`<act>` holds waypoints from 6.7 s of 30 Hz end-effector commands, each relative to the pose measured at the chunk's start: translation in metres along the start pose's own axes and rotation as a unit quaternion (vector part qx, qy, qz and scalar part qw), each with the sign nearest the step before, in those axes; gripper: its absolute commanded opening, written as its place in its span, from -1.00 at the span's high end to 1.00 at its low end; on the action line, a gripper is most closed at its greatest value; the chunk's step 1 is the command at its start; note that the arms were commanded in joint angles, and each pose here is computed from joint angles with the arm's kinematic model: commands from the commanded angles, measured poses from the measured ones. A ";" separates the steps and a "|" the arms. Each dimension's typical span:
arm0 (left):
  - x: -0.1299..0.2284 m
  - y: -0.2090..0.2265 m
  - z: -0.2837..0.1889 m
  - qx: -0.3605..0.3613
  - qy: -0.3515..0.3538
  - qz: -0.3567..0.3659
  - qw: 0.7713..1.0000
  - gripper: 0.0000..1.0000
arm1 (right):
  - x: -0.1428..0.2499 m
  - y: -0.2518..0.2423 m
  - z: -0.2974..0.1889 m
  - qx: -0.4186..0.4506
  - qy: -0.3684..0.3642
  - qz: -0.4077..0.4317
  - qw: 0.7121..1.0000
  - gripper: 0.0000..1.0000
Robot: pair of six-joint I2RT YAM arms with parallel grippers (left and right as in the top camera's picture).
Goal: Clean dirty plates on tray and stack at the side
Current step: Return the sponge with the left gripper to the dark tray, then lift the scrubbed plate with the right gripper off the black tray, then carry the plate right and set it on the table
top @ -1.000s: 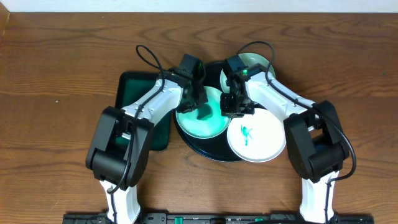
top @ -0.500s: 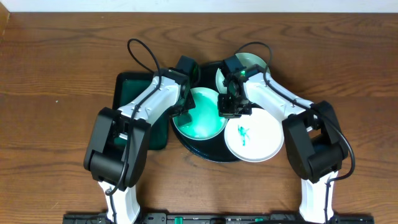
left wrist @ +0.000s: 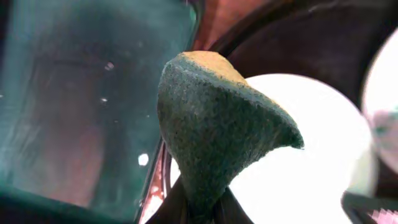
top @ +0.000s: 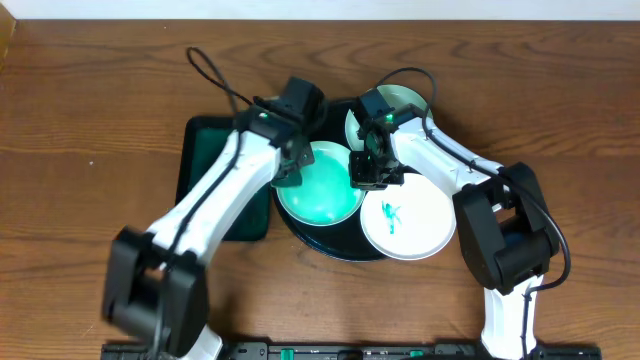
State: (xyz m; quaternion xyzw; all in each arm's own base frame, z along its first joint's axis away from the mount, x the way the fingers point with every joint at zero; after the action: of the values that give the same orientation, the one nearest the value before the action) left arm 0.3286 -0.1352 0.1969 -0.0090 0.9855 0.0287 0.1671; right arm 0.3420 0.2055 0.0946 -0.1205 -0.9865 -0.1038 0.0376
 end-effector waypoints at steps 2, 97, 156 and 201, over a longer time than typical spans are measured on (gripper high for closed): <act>-0.002 0.026 -0.027 -0.022 -0.013 -0.014 1.000 0.87 | 0.002 -0.001 0.014 0.005 0.010 -0.025 1.000 0.98; 0.022 0.117 0.010 -0.086 0.146 -0.106 0.980 0.86 | 0.121 0.073 -0.230 0.430 -0.540 -0.370 0.622 0.98; 0.025 0.118 0.009 -0.089 0.157 -0.104 0.978 0.86 | 0.096 0.057 -0.181 0.052 -0.447 -0.134 0.883 0.98; 0.025 0.118 0.009 -0.089 0.157 -0.104 0.978 0.86 | -0.119 -0.317 -0.104 0.082 -0.204 0.390 0.894 0.97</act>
State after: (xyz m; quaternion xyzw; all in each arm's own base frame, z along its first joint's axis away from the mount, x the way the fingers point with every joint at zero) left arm 0.3065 -0.0182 0.1900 -0.1346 0.9864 0.0918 0.0205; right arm 0.3816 -0.1433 0.1339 -0.5219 -0.8430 0.0242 -0.1280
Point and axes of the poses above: each gripper's point midway between its finger pads, its own z axis out along the fingers, its own y axis along the line the jaws close on, x = y × z, the point moved 9 cm from there along -z, back along the fingers, and after that the axes turned 15 degrees about z, right-handed, at the moved point
